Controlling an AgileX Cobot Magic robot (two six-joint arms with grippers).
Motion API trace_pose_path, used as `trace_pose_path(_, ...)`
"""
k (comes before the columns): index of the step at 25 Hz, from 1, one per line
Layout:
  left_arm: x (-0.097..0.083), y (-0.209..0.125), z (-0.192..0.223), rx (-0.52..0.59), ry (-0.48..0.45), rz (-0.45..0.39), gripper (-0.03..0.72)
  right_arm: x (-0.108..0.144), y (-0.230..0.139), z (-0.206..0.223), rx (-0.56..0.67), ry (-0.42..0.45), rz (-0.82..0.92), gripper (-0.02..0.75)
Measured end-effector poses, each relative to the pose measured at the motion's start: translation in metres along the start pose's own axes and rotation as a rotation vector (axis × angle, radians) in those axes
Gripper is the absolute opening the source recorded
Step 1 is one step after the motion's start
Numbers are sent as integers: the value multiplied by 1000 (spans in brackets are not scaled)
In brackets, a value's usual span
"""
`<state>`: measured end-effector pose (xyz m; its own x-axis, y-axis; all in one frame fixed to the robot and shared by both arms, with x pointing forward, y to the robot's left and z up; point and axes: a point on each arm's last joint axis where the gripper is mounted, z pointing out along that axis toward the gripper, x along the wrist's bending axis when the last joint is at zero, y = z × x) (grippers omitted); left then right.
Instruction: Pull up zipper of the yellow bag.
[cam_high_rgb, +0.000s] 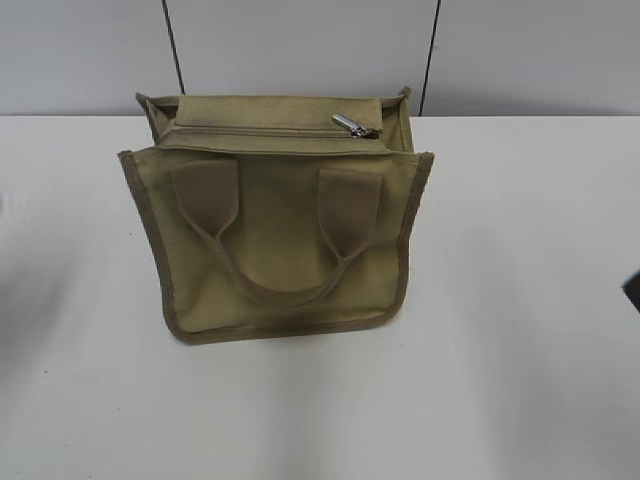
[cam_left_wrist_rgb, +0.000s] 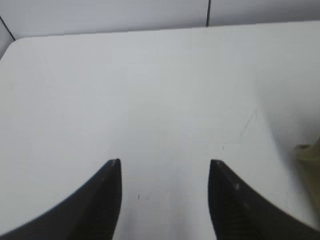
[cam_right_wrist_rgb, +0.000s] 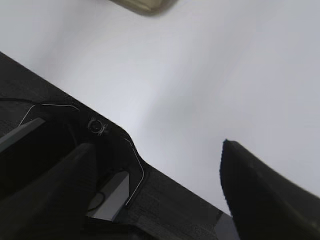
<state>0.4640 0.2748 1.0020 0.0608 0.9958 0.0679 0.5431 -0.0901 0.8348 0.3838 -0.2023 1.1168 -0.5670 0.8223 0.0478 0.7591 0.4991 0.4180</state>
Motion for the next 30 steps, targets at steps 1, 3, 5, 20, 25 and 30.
trace_pose_path(1,-5,-4,2,17,-10,16,412,0,-11,-3,-11,-4,-1,586)
trace_pose_path(3,-16,-9,3,37,-44,26,410,1,-30,-8,-39,-5,-3,586)
trace_pose_path(5,-27,-11,1,41,-71,25,410,2,-49,-16,-83,-9,-6,586)
trace_pose_path(20,-96,-34,-58,502,-254,280,391,5,-93,-41,-244,-15,-22,586)
trace_pose_path(25,-95,-5,-109,488,-504,356,440,5,-100,-47,-281,-20,-50,626)
trace_pose_path(30,-58,-6,-162,333,-568,345,582,5,-114,-30,-241,-19,-54,635)
